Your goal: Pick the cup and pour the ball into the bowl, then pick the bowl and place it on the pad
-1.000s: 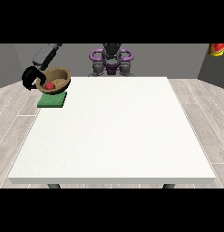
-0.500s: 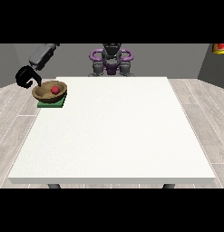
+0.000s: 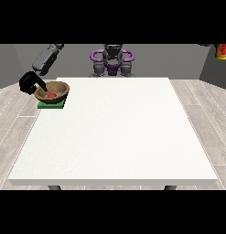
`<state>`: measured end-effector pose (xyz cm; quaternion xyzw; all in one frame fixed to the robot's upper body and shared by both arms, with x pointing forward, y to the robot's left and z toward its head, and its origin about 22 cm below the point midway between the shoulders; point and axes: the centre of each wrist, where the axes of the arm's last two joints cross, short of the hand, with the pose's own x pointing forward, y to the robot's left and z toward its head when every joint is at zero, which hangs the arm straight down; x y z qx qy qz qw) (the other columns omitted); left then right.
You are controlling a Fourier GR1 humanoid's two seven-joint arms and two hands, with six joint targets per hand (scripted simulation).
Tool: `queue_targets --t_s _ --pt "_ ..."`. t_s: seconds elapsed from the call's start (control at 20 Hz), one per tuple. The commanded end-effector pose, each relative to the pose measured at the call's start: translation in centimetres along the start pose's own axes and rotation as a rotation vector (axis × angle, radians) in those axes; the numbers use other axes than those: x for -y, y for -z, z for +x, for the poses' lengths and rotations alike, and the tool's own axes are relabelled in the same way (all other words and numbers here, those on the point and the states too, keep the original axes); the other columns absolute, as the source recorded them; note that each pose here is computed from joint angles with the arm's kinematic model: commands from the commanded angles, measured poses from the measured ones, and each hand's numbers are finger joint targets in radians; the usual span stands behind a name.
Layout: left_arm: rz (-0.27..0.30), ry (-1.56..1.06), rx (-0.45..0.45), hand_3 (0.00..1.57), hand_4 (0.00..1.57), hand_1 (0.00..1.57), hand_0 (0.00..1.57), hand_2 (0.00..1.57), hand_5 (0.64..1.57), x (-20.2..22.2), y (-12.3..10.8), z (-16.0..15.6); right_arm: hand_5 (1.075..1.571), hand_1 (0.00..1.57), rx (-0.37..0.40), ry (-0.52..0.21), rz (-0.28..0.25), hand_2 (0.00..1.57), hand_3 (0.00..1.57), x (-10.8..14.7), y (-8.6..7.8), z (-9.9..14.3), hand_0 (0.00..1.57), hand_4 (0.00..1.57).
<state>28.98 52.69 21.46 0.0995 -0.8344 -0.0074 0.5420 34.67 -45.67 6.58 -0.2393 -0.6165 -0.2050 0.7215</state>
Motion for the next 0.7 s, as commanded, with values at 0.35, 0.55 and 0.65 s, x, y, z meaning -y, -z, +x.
queue_targets --t_s 0.35,0.55,0.65 --pt "-0.048 0.016 -0.017 0.00 1.21 0.00 0.00 0.00 1.569 1.2 1.0 1.6 1.407 0.00 -0.066 -0.175 0.064 0.00 0.00 0.3 0.4 0.2 0.00 0.00" --pt "-0.049 -0.008 -0.091 0.00 1.19 0.00 0.00 0.00 1.569 4.9 0.4 -2.3 1.400 0.00 -0.089 -0.201 0.090 0.00 0.00 0.2 0.7 1.4 0.00 0.00" --pt "-0.034 -0.006 -0.153 0.00 1.19 0.00 0.00 0.00 1.569 4.0 0.6 -2.3 1.375 0.00 -0.066 -0.226 0.113 0.00 0.00 0.4 1.2 5.2 0.00 0.20"
